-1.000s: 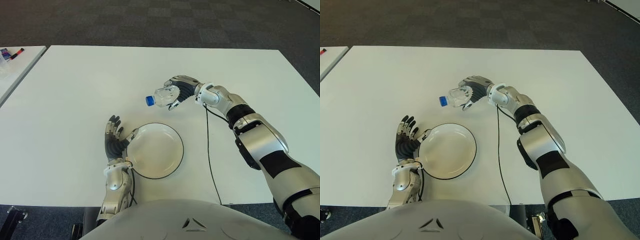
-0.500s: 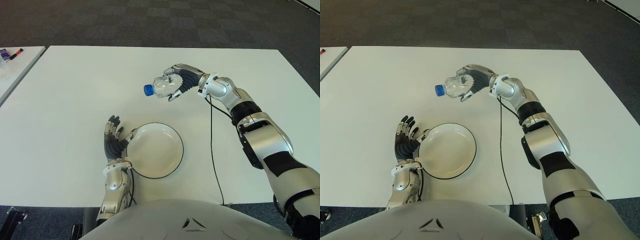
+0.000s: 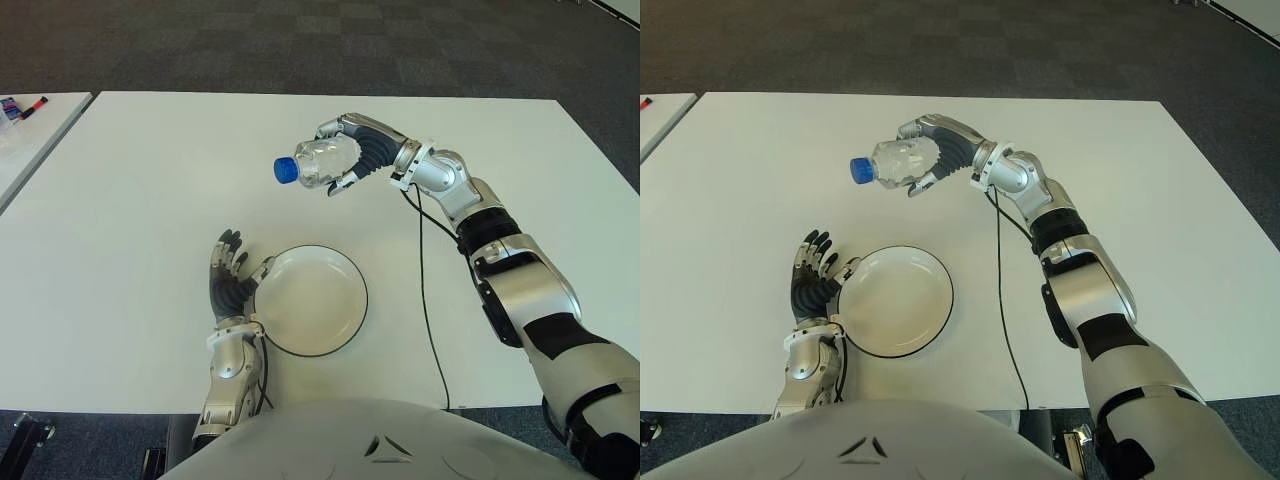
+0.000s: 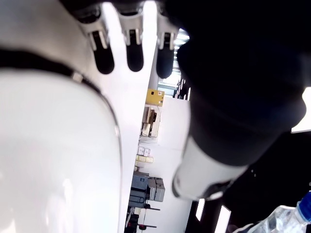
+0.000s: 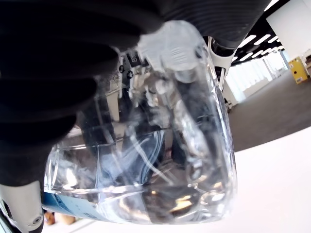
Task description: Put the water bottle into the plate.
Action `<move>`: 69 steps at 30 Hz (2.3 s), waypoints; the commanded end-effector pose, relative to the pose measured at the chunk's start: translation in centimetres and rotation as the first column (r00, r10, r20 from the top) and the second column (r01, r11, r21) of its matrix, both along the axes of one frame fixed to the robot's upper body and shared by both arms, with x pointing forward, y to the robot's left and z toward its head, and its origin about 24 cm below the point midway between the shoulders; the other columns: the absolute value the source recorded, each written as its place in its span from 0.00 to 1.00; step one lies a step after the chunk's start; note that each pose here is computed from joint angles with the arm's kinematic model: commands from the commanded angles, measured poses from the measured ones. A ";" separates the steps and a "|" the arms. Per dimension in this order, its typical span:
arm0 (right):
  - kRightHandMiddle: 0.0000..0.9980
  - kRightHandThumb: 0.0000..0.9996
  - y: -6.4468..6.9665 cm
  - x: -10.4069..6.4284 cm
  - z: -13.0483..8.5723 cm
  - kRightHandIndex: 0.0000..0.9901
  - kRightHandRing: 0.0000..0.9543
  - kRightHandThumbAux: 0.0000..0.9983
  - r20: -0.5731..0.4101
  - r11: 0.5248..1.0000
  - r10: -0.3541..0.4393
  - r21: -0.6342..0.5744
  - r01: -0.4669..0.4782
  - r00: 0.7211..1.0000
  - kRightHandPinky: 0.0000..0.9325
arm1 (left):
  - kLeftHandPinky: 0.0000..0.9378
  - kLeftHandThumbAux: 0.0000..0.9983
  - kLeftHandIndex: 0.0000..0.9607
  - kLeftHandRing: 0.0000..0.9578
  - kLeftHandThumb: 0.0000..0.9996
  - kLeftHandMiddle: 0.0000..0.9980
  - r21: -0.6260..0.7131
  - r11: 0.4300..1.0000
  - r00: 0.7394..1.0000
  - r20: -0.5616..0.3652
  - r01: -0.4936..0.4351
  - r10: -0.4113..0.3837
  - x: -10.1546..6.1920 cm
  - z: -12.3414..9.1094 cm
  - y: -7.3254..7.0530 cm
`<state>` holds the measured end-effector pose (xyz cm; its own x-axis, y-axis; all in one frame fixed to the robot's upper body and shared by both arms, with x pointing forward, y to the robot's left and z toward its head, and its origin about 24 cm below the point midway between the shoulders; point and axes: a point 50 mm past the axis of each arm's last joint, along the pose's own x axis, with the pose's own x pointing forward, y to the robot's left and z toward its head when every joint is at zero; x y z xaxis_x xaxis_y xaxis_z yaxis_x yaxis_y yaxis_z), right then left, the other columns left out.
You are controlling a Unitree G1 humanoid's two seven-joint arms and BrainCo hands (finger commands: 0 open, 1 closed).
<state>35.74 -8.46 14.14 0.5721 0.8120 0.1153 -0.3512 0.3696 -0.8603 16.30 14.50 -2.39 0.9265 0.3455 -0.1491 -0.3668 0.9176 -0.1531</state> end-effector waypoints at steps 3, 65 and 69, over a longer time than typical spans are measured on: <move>0.50 0.95 0.1 -0.5 -0.5 0.39 0.55 0.66 -0.063 0.996 -0.019 0.085 0.024 0.998 0.90 | 0.13 0.97 0.15 0.12 0.06 0.15 -0.069 0.998 1.000 -0.013 -0.007 0.006 1.1 -0.3 -1.5; 0.50 0.95 -1.2 -7.6 -10.4 0.39 0.56 0.66 -0.536 0.900 -0.027 0.354 0.254 0.844 0.91 | 0.15 0.98 0.15 0.13 0.05 0.16 -0.078 0.997 1.000 -0.012 -0.009 0.008 2.0 -0.8 -0.7; 0.50 0.95 -1.4 -7.6 -10.7 0.39 0.56 0.66 -0.550 0.899 -0.034 0.348 0.266 0.834 0.91 | 0.15 0.97 0.15 0.13 0.05 0.16 -0.075 0.997 1.000 -0.011 -0.007 0.006 2.1 -0.8 -0.8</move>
<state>28.14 -9.59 3.54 0.7357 0.6753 0.0518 -0.6140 0.6973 -0.3698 18.42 15.41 -2.54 0.9302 0.3443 -0.1272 -0.3621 0.9175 -0.1644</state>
